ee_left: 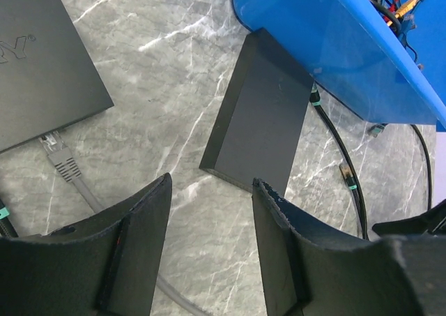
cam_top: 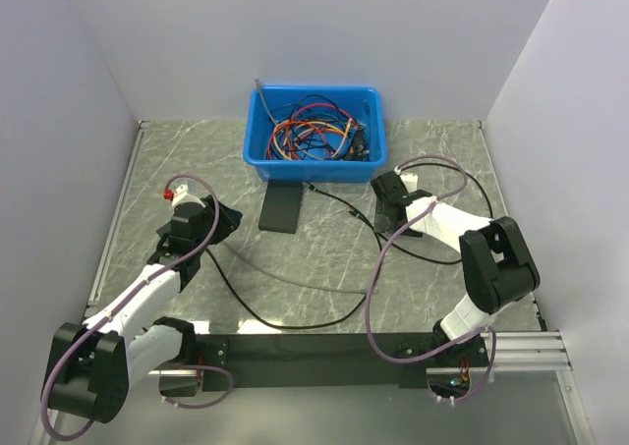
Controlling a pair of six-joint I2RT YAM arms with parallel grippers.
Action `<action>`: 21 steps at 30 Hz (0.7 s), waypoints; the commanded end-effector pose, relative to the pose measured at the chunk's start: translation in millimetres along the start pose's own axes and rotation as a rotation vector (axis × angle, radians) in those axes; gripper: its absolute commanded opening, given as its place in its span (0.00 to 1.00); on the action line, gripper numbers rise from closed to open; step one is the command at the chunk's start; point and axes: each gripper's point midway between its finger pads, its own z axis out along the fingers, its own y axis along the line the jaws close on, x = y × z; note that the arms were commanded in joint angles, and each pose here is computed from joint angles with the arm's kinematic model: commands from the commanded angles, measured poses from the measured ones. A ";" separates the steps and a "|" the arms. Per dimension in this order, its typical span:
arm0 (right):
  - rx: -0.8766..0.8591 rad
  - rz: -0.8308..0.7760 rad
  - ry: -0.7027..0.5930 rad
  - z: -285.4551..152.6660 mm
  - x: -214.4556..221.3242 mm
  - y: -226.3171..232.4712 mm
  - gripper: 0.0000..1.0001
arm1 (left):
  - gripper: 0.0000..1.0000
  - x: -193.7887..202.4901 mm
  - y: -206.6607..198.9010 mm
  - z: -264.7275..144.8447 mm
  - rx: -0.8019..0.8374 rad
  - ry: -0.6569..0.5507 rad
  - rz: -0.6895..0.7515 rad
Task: Insert the plug into the switch port
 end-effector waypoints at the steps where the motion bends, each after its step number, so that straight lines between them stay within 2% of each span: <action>1: -0.079 -0.034 0.021 -6.7 -2.1 13.0 0.81 | 0.56 -7.5 -8.3 0.0 0.024 -0.039 -0.018; 6: -0.156 -0.064 0.078 -4.0 8.5 28.4 0.80 | 0.56 -7.3 -10.1 0.7 0.023 -0.037 -0.018; 11: -0.212 -0.067 0.082 -6.1 9.8 38.0 0.79 | 0.56 -6.6 -8.4 0.0 0.013 -0.039 -0.009; 15: -0.249 -0.087 0.104 -5.1 13.6 47.0 0.75 | 0.56 -5.8 -5.9 0.4 0.006 -0.041 -0.007; 21: -0.242 -0.135 0.036 -19.1 9.2 64.3 0.74 | 0.56 -2.6 -4.2 2.5 0.002 -0.031 -0.006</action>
